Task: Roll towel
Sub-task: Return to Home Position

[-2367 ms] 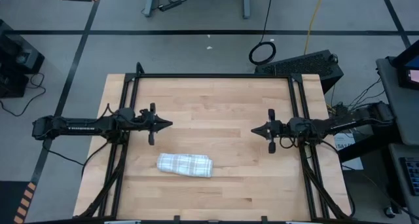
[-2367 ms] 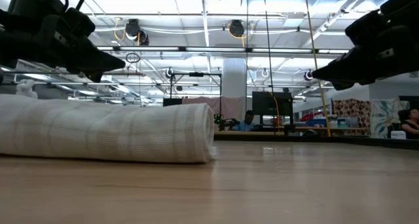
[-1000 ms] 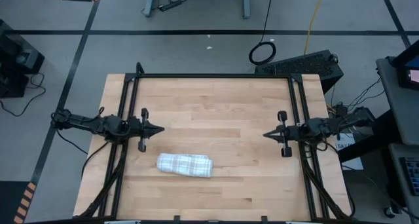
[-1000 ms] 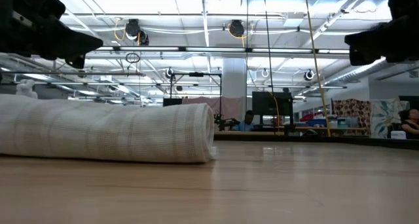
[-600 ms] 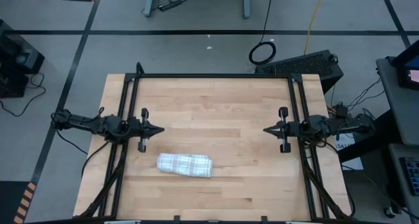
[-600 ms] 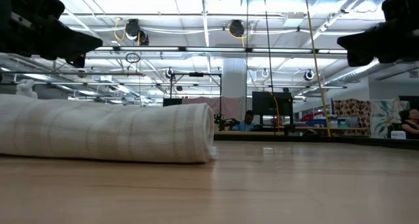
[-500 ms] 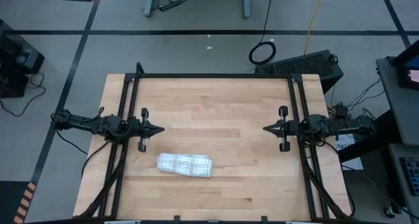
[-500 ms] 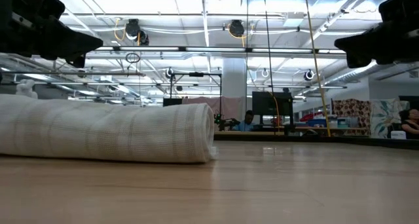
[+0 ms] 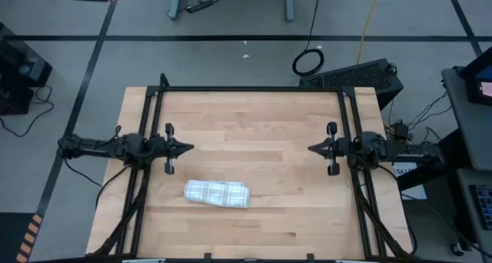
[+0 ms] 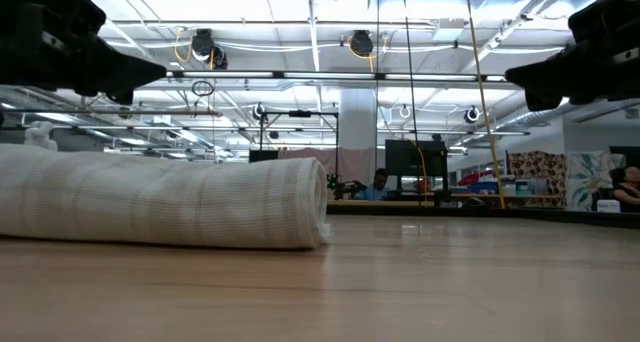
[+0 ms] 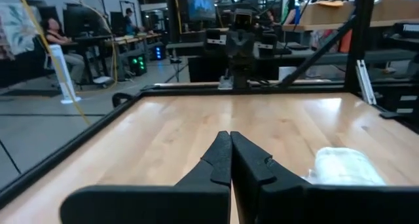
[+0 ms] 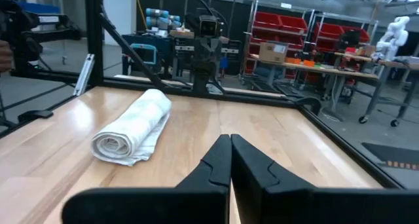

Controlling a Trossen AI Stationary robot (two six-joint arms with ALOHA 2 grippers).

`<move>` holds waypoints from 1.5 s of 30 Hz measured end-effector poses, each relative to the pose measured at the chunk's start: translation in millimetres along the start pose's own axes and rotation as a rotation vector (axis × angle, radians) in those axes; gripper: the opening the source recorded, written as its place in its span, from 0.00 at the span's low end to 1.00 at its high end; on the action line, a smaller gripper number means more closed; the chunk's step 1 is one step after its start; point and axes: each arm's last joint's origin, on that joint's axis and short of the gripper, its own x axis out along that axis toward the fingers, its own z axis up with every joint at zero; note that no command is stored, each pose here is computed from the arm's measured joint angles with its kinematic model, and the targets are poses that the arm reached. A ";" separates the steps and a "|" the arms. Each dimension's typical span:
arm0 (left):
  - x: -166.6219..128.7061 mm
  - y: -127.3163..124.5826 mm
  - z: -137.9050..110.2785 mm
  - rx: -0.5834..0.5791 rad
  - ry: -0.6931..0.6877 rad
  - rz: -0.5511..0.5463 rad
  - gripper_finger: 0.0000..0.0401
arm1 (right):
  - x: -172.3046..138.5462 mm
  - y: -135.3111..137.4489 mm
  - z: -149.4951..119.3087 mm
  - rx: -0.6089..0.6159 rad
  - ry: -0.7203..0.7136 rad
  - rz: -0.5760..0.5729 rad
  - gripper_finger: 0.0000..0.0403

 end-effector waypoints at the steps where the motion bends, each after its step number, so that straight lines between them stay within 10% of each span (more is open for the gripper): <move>1: 0.2 0.8 -0.4 -0.010 0.003 -0.002 0.00 | 0.0 -0.8 -0.1 0.001 0.001 -0.007 0.00; 45: -2.2 5.2 1.3 -0.069 -0.031 -0.019 0.00 | 0.5 -3.6 -0.9 0.081 0.021 -0.019 0.00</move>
